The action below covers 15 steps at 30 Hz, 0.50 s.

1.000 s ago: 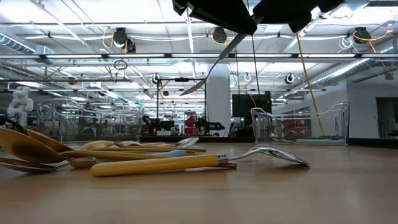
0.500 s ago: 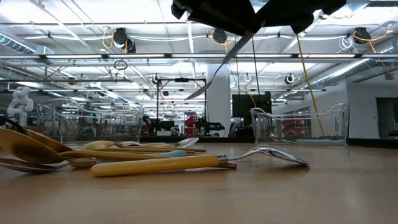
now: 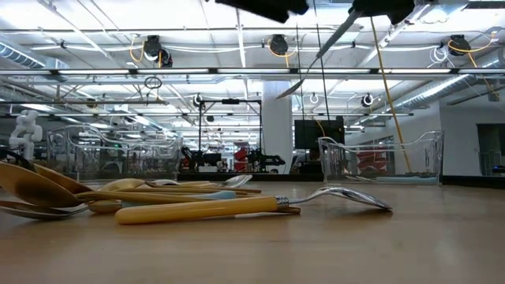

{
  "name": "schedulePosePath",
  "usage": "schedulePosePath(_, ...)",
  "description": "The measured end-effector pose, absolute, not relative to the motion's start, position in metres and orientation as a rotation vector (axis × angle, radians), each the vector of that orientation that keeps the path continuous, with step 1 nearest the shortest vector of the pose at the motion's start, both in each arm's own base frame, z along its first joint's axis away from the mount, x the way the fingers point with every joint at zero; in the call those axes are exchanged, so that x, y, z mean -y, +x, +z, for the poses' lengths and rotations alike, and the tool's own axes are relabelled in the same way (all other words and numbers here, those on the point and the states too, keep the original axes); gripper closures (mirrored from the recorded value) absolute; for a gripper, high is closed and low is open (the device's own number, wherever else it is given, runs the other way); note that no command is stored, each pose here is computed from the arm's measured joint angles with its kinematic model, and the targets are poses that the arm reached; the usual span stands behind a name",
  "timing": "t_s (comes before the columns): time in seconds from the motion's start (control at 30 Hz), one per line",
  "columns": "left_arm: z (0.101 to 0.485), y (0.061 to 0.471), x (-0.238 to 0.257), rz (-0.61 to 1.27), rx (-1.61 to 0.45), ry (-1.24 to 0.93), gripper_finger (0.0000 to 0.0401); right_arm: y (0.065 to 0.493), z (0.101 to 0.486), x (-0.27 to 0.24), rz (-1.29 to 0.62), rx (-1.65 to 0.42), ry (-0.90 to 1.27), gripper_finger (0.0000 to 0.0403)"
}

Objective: Sort silverware by color (type)
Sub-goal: Put the blue spoon into the top right transparent bin

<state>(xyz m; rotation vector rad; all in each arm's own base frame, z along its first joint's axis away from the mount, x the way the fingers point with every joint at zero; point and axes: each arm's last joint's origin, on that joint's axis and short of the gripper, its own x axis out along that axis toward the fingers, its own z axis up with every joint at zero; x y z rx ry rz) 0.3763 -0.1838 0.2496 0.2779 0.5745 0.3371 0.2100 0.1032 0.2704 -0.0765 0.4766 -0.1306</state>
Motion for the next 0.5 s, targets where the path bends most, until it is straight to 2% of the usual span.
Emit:
schedulePosePath(0.23,0.242,0.373,0.183,0.345,-0.593,0.266,0.0183,0.176,0.288,-0.072,-0.228,-0.505,-0.127,0.0348)
schedulePosePath(0.5,0.226,0.38,0.185,0.181,-0.486,0.201,0.0183,0.142,0.306,-0.046,-0.283,-0.46,-0.129,0.0348)
